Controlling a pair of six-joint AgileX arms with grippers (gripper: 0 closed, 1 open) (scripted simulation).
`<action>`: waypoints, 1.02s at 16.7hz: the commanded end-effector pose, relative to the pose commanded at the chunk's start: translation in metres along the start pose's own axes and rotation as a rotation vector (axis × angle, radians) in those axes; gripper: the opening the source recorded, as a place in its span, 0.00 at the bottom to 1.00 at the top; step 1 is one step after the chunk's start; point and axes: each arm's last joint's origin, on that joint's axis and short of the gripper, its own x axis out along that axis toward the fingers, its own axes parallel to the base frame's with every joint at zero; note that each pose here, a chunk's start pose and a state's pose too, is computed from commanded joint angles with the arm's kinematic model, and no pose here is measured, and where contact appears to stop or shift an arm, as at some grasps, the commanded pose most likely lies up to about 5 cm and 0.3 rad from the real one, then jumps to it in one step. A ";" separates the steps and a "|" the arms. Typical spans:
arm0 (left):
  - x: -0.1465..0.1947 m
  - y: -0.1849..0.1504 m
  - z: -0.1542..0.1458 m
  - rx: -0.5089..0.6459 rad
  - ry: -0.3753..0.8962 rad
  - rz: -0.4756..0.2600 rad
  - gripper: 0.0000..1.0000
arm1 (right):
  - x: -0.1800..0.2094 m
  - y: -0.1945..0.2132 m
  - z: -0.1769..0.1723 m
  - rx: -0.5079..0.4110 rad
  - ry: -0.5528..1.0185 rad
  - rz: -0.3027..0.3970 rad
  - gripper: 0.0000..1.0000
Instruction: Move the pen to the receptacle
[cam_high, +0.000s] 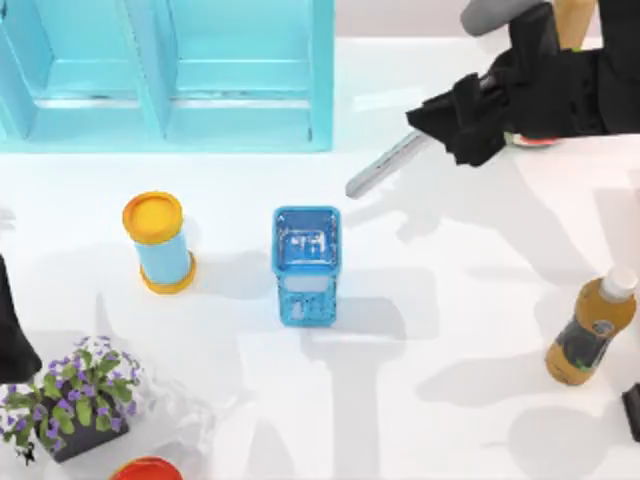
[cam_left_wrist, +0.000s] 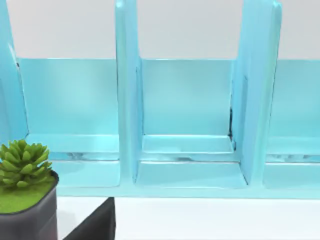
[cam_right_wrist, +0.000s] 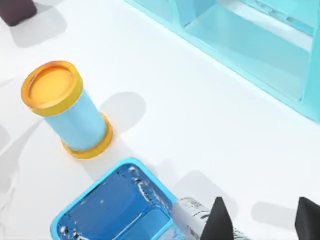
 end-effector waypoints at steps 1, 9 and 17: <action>0.000 0.000 0.000 0.000 0.000 0.000 1.00 | -0.011 -0.002 0.002 -0.002 -0.006 0.000 0.00; 0.000 0.000 0.000 0.000 0.000 0.000 1.00 | -0.024 -0.011 0.005 -0.004 0.001 -0.034 0.00; 0.000 0.000 0.000 0.000 0.000 0.000 1.00 | -0.143 -0.084 -0.006 0.091 0.244 -0.404 0.00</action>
